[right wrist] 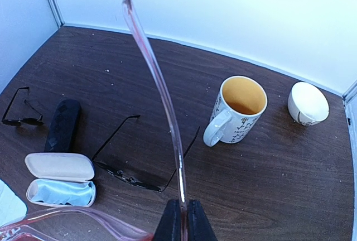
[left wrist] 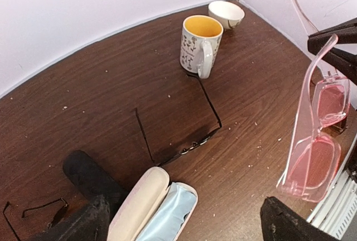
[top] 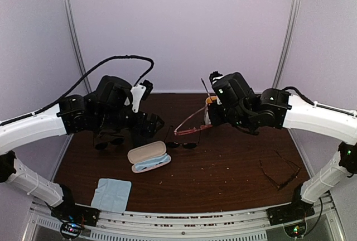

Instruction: Organize the sunglasses

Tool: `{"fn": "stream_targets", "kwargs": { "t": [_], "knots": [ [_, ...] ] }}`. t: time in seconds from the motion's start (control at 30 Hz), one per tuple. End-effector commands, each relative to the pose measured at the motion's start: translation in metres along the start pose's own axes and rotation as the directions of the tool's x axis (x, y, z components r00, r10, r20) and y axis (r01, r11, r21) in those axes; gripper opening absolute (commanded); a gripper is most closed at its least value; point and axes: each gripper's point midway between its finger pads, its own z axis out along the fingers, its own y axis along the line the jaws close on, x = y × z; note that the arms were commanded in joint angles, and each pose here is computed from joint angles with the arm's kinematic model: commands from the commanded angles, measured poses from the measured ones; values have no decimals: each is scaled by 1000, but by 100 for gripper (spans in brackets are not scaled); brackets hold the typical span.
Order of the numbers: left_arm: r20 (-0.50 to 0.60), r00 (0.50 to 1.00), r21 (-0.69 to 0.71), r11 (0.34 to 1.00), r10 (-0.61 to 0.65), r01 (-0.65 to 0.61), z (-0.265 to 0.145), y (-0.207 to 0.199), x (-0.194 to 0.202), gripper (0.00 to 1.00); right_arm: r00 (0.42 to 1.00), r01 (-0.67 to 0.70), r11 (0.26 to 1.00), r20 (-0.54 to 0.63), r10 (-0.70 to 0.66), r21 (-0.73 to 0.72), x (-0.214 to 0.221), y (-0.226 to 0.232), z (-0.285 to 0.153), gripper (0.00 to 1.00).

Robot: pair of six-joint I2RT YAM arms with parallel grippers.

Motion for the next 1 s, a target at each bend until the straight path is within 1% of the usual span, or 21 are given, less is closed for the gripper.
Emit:
{"fn": "stream_targets", "kwargs": {
  "t": [0.0,0.13,0.3,0.4,0.53,0.67,0.73,0.83,0.97],
  "knots": [
    [57,994,153,985,-95,85,0,-7,-1,98,995,-68,997,74,65,42,-22,-13,-8,0],
    [104,984,289,951,-147,112,-8,-22,-8,98,989,-117,993,95,113,32,-32,-12,-9,0],
    [139,970,374,918,-197,133,-11,-32,-20,98,985,-144,990,96,144,-1,-40,-3,-7,0],
    [140,969,399,907,-204,133,-12,-37,-24,98,984,-154,988,94,154,-4,-41,-1,-6,0],
    [143,962,456,878,-234,146,-13,-46,-29,98,982,-163,986,90,164,-19,-41,3,-4,0],
    [118,937,514,828,-329,226,-11,-49,-41,98,977,-187,982,97,190,-33,-43,5,-5,0],
    [75,924,490,820,-376,294,-3,-45,-42,98,974,-202,979,100,205,-36,-44,5,-5,0],
    [22,908,496,793,-418,353,6,-48,-41,98,968,-224,973,109,228,-45,-48,7,-5,0],
    [-18,884,534,743,-466,403,11,-54,-41,98,964,-236,970,114,241,-57,-52,10,-4,0]
  ]
}}
